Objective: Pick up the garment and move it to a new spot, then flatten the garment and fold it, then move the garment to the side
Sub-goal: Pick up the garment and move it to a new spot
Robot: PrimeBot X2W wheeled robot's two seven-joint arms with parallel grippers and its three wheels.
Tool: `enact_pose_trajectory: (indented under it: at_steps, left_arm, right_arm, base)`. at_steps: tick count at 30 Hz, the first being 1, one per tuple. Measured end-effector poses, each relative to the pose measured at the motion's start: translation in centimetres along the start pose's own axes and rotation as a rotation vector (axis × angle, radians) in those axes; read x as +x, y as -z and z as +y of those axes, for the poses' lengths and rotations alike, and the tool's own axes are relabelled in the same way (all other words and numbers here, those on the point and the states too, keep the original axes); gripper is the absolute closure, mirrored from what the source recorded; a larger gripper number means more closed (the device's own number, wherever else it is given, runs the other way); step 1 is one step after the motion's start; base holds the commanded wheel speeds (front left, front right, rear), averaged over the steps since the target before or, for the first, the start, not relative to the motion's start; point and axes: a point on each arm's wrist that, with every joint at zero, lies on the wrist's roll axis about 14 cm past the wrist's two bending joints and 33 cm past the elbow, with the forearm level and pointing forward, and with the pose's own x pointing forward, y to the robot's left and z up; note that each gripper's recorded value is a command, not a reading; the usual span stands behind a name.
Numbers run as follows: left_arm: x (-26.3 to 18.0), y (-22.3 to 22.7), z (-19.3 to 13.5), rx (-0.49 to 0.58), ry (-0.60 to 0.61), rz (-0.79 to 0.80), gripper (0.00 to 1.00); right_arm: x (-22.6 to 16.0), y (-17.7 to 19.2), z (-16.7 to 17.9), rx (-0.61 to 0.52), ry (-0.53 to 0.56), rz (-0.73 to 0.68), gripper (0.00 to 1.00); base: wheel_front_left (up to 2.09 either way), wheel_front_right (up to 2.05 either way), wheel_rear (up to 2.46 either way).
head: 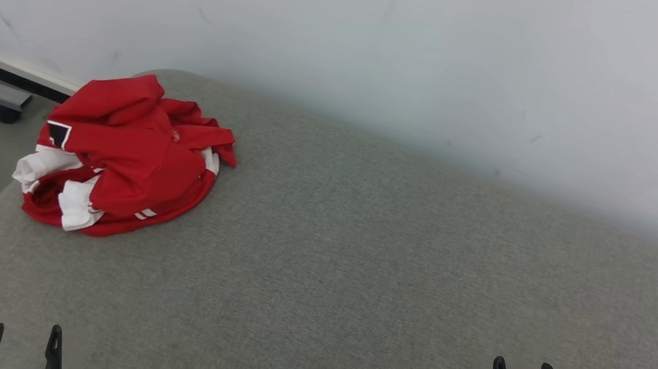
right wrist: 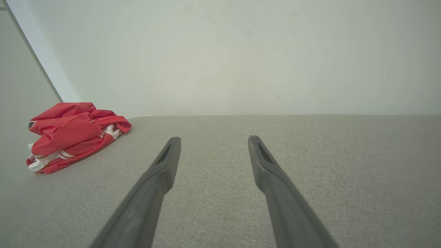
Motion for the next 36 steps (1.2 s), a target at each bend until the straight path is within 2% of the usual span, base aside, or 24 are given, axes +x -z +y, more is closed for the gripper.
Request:
enact_pose_trajectory:
  at_steps: [18, 36]
  left_arm:
    - [-4.4, 0.2, 6.1, 0.002, -0.205, 0.011, 0.0]
    - [-4.5, 0.4, 6.5, -0.006, -0.225, 0.017, 0.0]
  right_arm:
    - [3.0, 1.2, 5.8, 0.014, -0.187, 0.035, 0.0]
    - [3.4, 1.6, 6.2, 0.012, -0.2, 0.045, 0.0]
  base:
    - [0.0, 0.0, 0.0]
    - [0.0, 0.0, 0.0]
